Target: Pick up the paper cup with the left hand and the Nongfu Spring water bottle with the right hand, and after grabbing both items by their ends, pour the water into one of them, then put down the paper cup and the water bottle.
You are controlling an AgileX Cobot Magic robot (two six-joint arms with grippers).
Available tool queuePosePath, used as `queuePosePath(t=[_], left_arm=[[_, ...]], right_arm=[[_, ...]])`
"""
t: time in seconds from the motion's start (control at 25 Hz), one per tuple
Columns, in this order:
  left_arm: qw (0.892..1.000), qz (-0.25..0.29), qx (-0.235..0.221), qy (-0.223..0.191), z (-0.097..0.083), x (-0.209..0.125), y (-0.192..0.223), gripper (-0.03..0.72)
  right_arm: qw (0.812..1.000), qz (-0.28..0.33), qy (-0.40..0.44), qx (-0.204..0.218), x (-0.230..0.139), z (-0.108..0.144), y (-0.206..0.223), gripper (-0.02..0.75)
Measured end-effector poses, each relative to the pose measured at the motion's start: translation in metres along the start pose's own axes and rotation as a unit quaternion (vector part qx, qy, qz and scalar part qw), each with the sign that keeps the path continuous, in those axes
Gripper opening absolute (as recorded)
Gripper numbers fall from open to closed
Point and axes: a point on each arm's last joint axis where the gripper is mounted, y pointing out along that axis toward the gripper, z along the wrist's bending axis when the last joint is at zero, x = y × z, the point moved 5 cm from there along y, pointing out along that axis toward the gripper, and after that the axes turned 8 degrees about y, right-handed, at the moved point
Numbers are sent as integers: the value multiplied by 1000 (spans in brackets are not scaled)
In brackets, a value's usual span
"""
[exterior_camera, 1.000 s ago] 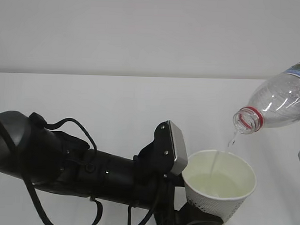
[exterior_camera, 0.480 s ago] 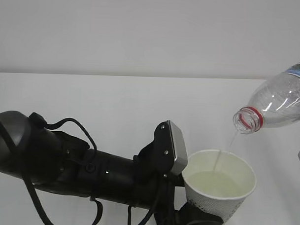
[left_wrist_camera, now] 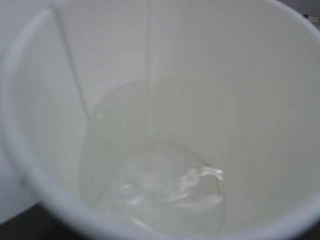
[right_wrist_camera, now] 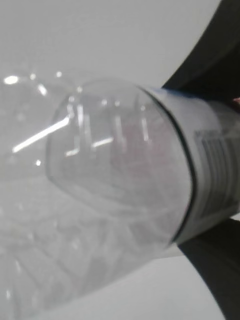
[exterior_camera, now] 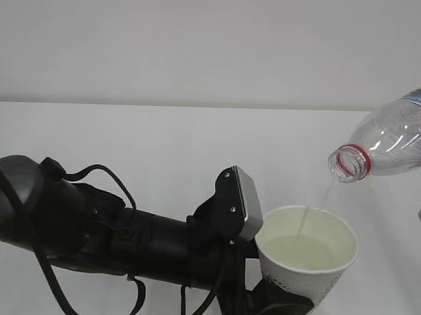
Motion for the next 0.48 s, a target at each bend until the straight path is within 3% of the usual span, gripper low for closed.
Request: queuePosePath(t=[0.48], left_arm=[[1000, 7, 8, 16, 2, -2, 0, 519]], right_arm=[[995, 0, 97, 0, 0, 0, 0, 458]])
